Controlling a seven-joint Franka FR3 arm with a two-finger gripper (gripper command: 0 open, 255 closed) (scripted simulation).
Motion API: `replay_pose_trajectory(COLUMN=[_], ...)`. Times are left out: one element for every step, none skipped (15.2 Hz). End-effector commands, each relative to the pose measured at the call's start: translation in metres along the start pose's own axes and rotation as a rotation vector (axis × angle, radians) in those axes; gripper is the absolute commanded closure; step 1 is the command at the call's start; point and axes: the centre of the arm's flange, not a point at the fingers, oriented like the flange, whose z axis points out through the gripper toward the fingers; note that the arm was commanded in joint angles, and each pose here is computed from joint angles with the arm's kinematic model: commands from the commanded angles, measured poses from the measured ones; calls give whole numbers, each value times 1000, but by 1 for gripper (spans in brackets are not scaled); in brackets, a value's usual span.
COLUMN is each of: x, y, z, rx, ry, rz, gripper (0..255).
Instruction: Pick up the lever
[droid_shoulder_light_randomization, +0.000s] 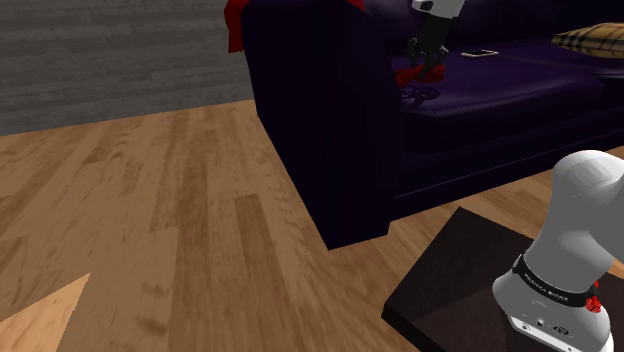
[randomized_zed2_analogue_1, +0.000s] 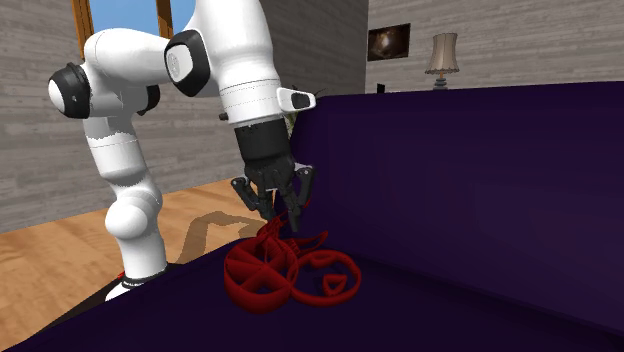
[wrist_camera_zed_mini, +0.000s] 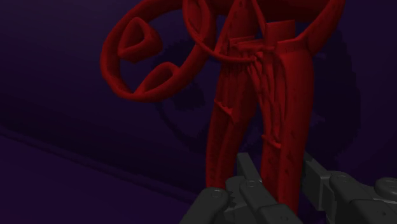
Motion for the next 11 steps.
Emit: replay_pose_trajectory(x=[0,0,0,0,1,1,1,1,2,2,2], y=[0,0,-1,0,1,3,4,5,6,7,8], z=[0,0,1,-4,-9,-15,-20,-25,-30,-35,-40], rx=[0,0,0,0,0,0,0,0,0,0,0], ry=[0,0,0,0,0,0,0,0,0,0,0], rz=[0,0,0,0,0,0,0,0,0,0,0], gripper=[255,255,255,255,255,255,255,255,255,255,255])
